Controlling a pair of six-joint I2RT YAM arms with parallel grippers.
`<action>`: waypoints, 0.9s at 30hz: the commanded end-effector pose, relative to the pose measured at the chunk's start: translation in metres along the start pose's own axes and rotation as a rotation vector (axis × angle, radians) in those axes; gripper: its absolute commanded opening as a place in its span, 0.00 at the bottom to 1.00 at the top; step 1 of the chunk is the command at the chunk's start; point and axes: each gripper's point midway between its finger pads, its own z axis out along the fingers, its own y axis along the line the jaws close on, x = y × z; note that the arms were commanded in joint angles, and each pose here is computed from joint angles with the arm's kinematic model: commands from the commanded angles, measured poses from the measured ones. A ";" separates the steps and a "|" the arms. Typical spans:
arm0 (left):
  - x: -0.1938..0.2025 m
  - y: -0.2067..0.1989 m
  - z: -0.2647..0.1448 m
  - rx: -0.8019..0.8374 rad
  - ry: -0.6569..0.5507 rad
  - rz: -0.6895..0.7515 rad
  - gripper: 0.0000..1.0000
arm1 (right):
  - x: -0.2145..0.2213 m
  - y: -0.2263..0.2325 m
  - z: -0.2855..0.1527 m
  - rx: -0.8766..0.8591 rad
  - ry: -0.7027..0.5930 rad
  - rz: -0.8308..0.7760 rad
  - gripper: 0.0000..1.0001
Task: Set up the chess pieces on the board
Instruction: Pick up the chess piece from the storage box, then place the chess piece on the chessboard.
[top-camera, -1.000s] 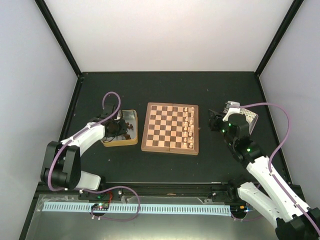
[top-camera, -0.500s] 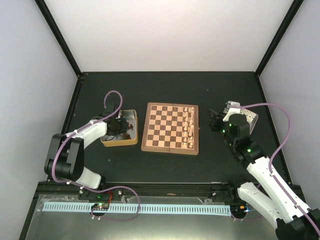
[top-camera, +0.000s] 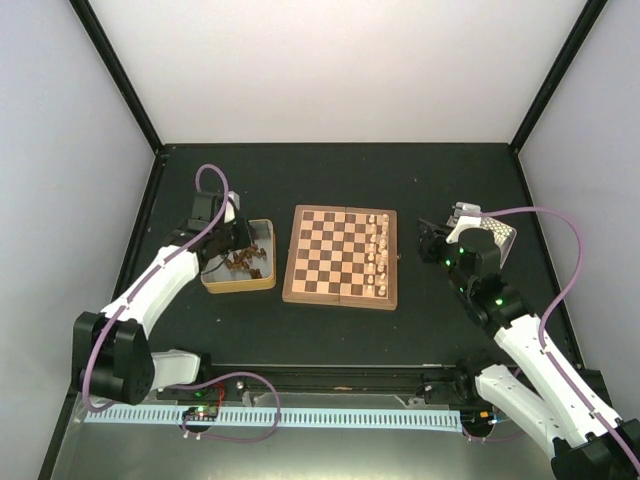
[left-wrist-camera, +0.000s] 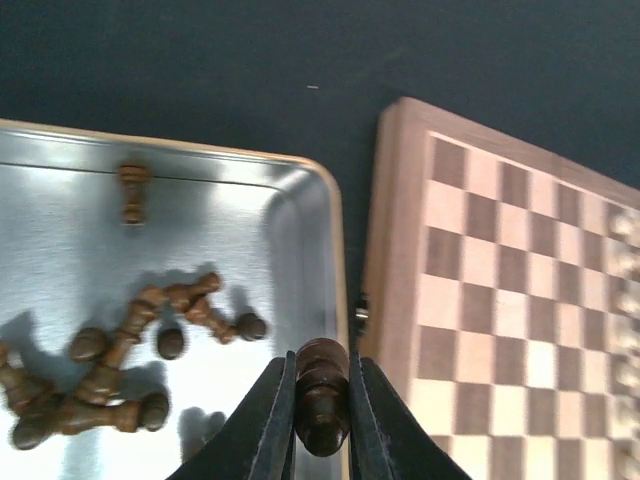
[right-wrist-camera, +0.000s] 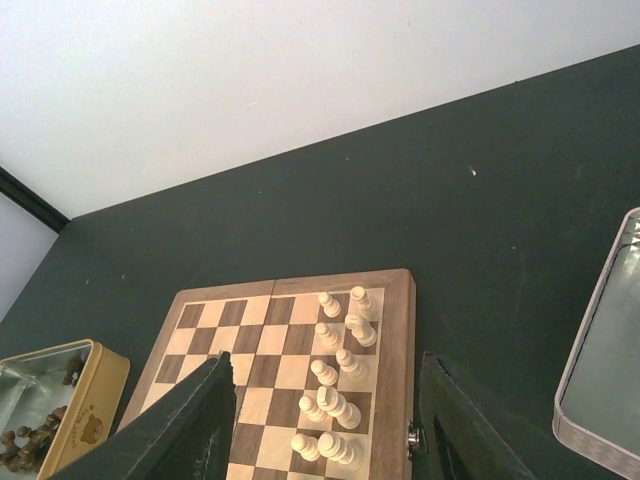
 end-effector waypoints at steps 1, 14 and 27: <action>-0.002 -0.054 -0.015 0.228 0.036 0.065 0.10 | -0.005 0.007 -0.002 -0.031 -0.017 0.020 0.52; 0.036 -0.100 0.024 0.107 0.132 0.208 0.11 | 0.001 0.003 -0.002 -0.022 -0.007 0.031 0.52; 0.067 -0.090 0.069 0.007 0.194 0.306 0.11 | 0.003 0.007 -0.002 -0.055 -0.013 0.028 0.52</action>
